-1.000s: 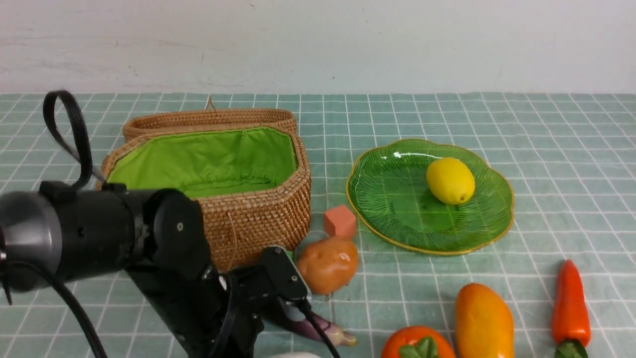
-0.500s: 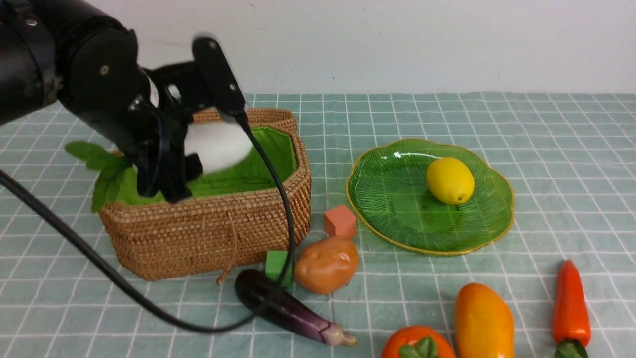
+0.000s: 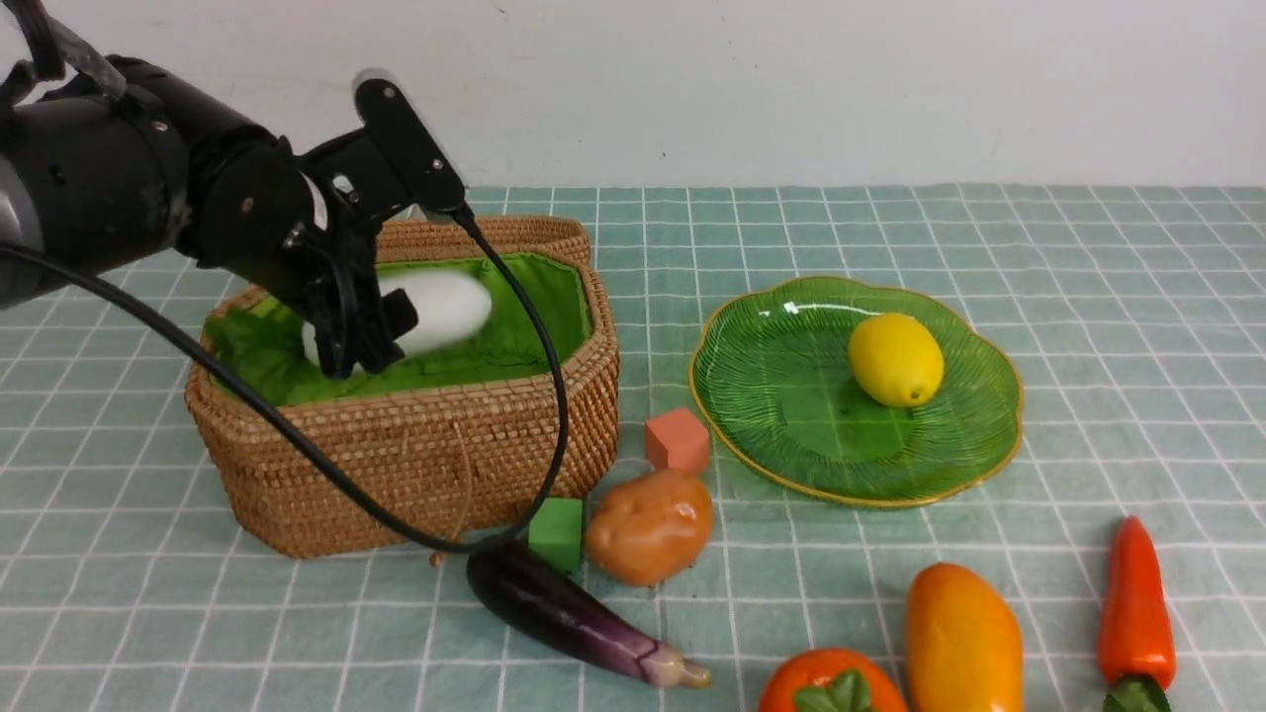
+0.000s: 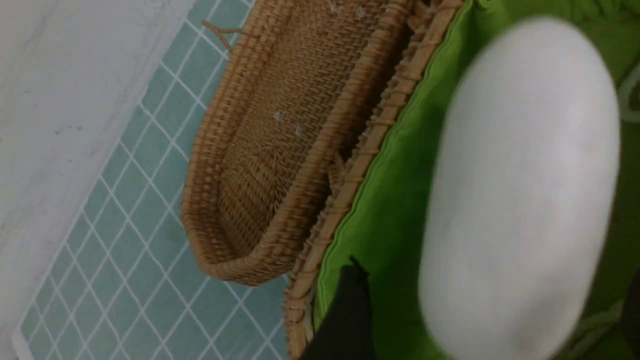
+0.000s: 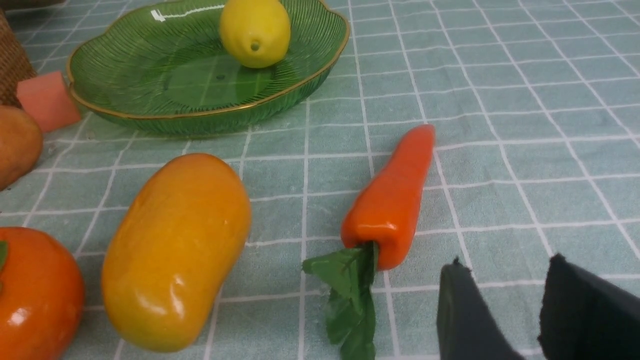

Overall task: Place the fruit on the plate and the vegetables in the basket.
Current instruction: Take a daikon with your left arm and place it on the basket on the left, then use the left arm to grab an eggplant and put it into the left basket

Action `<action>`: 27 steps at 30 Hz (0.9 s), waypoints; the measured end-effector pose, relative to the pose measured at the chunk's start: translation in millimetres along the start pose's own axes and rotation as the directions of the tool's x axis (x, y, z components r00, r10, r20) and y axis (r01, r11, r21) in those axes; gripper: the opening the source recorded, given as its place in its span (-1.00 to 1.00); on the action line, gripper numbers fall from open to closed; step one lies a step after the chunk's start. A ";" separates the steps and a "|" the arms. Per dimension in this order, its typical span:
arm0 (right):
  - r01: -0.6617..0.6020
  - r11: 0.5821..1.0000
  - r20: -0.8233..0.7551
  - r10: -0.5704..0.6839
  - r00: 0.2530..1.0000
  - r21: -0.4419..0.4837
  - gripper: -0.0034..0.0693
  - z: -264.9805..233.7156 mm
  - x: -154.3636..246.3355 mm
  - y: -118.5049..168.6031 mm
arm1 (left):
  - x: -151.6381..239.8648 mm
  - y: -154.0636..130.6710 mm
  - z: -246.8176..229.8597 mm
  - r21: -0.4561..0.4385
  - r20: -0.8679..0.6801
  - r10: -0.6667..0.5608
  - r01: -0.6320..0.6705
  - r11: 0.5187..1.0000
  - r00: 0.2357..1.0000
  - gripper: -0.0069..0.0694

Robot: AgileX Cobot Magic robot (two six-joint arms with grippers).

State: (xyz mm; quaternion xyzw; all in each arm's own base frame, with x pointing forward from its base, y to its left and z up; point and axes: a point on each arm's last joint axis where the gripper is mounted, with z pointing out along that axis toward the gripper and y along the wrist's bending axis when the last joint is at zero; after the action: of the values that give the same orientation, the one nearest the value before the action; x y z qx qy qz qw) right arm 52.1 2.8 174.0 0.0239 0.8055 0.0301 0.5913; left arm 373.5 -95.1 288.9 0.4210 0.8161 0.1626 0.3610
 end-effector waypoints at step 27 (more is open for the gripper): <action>0.000 1.000 0.000 0.000 1.000 0.000 -0.25 0.0 0.0 0.0 | -26.5 -184.4 -20.1 0.395 0.260 0.670 -0.710 0.583 0.695 0.62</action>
State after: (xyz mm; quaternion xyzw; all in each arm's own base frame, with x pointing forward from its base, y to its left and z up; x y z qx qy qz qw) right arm 52.1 2.8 174.0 0.0239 0.8055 0.0301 0.5913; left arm 264.1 -224.9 209.7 0.7845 0.5859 0.0710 0.1903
